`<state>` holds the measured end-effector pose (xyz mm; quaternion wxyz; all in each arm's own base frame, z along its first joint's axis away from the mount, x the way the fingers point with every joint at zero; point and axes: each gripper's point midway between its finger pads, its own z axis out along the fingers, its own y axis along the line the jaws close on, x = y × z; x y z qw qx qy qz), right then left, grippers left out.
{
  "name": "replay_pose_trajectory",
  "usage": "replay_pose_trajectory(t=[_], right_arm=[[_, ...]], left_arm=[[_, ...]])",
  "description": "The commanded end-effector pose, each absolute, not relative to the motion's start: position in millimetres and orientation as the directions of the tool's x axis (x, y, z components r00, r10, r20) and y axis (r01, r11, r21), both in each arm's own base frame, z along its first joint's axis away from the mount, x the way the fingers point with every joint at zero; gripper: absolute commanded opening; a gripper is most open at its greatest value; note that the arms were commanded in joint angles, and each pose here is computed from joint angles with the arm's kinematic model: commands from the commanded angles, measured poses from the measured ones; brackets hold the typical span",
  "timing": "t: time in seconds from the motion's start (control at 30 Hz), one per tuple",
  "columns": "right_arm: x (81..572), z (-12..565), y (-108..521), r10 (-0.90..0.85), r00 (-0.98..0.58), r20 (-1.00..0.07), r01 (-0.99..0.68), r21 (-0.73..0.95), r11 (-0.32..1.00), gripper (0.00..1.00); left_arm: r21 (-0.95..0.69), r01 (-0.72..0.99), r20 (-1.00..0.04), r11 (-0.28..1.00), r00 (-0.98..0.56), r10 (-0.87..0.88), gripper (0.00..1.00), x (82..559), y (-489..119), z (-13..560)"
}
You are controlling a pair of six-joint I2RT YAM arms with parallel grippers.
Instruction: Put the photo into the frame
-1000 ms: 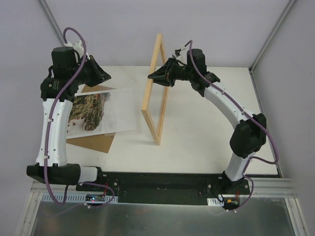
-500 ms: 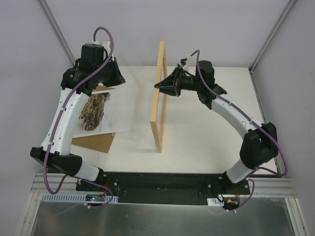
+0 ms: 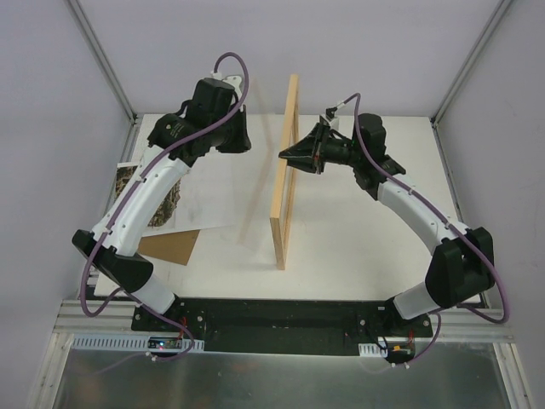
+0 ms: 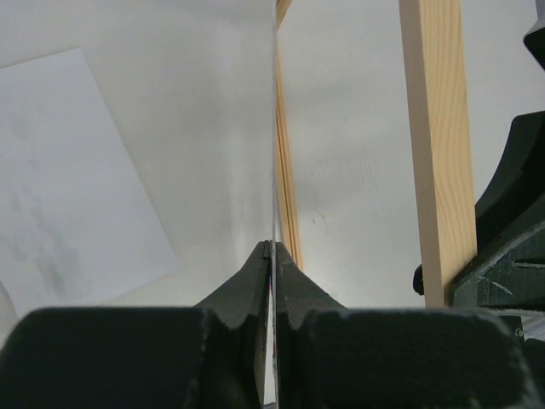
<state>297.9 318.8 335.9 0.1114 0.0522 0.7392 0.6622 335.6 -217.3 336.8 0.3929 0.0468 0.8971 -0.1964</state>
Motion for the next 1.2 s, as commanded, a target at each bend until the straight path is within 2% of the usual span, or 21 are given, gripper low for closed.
replay_pose_trajectory(t=[0.0,0.3,0.73,1.17], right_arm=[[280.3,367.5,304.6,0.218,-0.942,-0.254,-0.247,0.967,0.063,0.2],[278.1,354.4,289.7,0.242,-0.939,-0.246,-0.233,0.969,0.082,0.25],[283.8,335.5,276.7,0.288,-0.93,-0.23,-0.199,0.971,0.134,0.4],[284.2,340.3,264.9,0.327,-0.9,-0.288,-0.212,0.945,0.248,0.52]], left_arm=[[-0.316,0.245,-0.759,0.917,-0.645,-0.089,0.0,337.7,-233.5,355.4],[-0.307,0.28,-0.749,0.91,-0.661,-0.049,0.0,328.9,-270.9,345.0],[-0.292,0.335,-0.743,0.896,-0.669,0.008,0.0,311.0,-301.4,336.2],[-0.295,0.387,-0.745,0.874,-0.666,0.043,0.0,295.3,-324.2,337.4]])
